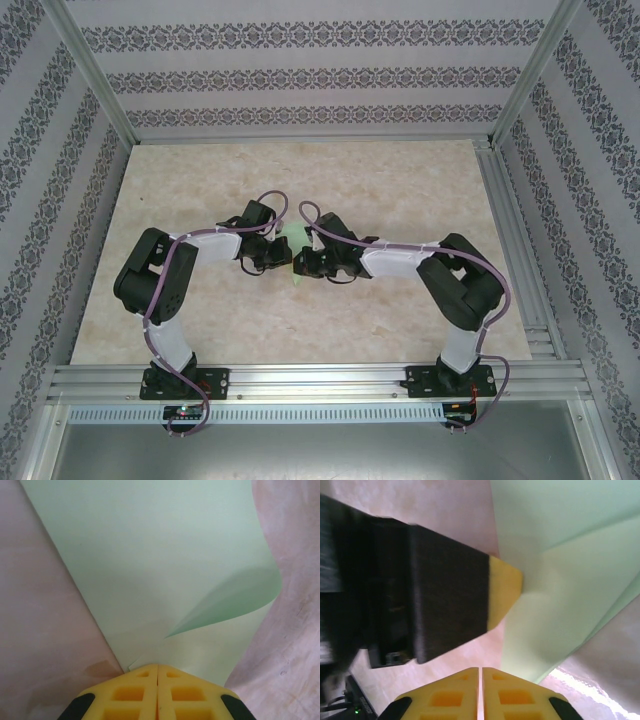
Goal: Fold a paper plane with a square sheet of paper (pick it up from the middle)
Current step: Third fold the triangle at the center of the table.
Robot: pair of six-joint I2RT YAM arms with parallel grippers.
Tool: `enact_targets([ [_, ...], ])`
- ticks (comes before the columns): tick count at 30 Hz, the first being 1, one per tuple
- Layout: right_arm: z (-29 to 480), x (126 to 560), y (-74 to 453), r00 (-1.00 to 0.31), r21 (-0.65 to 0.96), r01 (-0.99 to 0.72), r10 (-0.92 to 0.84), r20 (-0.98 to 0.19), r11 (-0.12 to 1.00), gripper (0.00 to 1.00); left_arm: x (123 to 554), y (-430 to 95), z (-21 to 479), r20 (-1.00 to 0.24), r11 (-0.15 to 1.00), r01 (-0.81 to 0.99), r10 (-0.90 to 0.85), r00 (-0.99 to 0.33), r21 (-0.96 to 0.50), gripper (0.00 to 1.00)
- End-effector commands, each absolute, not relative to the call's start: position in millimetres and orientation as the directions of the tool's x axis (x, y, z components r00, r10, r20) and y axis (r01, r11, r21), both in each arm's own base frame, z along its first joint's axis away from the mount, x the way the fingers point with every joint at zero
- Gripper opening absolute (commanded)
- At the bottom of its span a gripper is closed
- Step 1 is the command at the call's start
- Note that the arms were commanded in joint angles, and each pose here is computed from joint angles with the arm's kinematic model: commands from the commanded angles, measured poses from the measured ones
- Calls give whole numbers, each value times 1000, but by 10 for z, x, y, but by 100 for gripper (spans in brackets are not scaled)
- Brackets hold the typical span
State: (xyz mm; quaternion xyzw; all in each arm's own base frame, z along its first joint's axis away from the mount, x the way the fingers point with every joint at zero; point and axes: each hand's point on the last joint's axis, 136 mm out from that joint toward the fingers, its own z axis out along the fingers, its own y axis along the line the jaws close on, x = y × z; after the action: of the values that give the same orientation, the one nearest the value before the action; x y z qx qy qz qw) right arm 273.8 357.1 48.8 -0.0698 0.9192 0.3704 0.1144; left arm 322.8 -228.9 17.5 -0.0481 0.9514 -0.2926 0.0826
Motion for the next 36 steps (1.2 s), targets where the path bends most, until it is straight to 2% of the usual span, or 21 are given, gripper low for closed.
enact_targets([
  [1,423,2666,3650,-966,688,-230,-78,-245,688,10,3135,-2174,-80,-92,870,-67,-128,-988,-489,8],
  [18,69,2559,3589,-978,646,-205,-123,-169,736,10,3148,-2178,-73,-93,871,-68,-129,-987,-486,8],
  [24,326,2519,3717,-963,696,-265,-145,-228,667,11,3140,-2166,-78,-92,873,-70,-130,-987,-482,8],
  [28,320,2470,3713,-963,703,-267,-153,-223,659,11,3144,-2168,-81,-92,873,-70,-130,-987,-482,8],
  [33,196,2423,3675,-969,686,-245,-160,-187,685,11,3143,-2174,-78,-92,872,-69,-129,-987,-484,8],
  [36,34,2426,3569,-975,630,-222,-157,-158,744,11,3140,-2169,-85,-91,872,-71,-131,-987,-484,8],
])
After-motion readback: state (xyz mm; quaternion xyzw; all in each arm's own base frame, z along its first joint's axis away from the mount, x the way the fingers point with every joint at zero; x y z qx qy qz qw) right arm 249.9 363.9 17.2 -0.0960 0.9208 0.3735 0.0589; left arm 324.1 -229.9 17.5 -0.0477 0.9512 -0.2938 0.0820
